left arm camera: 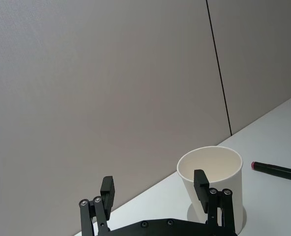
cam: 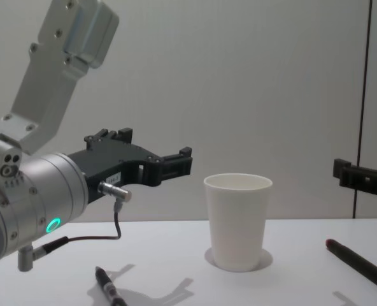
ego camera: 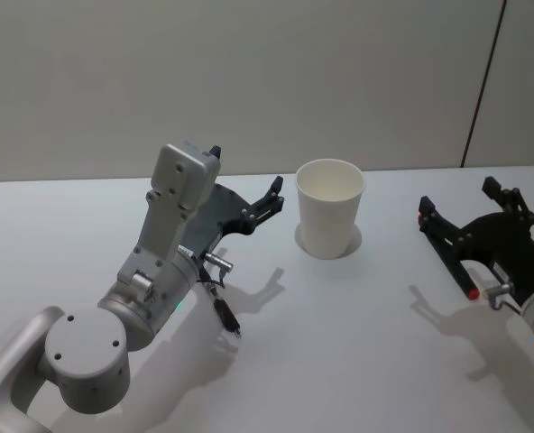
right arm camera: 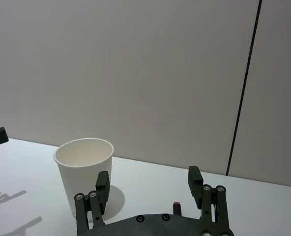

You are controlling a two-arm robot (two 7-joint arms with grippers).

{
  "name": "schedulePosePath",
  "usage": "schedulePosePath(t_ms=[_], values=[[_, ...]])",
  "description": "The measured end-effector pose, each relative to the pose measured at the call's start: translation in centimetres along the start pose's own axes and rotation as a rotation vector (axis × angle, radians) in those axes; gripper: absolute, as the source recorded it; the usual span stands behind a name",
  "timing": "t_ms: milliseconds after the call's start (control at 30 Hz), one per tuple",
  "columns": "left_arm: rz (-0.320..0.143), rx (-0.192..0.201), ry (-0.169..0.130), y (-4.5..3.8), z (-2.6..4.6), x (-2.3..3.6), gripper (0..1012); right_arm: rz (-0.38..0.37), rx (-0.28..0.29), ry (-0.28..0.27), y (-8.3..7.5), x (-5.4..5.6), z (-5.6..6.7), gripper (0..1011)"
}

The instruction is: Place the pen into the pen holder.

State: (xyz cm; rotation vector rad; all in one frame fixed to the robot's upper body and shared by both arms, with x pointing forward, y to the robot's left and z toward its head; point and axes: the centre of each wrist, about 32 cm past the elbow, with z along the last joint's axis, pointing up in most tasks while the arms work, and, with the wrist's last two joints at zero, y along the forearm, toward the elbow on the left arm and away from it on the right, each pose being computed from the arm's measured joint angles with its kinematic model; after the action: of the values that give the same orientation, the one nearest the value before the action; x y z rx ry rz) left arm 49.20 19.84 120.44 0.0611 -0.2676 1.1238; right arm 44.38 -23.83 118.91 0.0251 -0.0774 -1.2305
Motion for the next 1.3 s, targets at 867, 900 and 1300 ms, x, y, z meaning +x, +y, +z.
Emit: schedulePosePath(t_ms=[867,900,1300], values=[[0.0,0.0,0.0,0.0,0.0,0.0,1003,-0.06,-0.041,-0.009,-1.6,1.7,0.4,1001],[0.0,0.0,0.0,0.0,0.0,0.0,1003,-0.065,-0.047,-0.007,-1.7,1.8,0.4,1001],[0.0,0.0,0.0,0.0,0.0,0.0,1003,-0.097,-0.096,0.029,-2.4,2.1,1.0,1002]])
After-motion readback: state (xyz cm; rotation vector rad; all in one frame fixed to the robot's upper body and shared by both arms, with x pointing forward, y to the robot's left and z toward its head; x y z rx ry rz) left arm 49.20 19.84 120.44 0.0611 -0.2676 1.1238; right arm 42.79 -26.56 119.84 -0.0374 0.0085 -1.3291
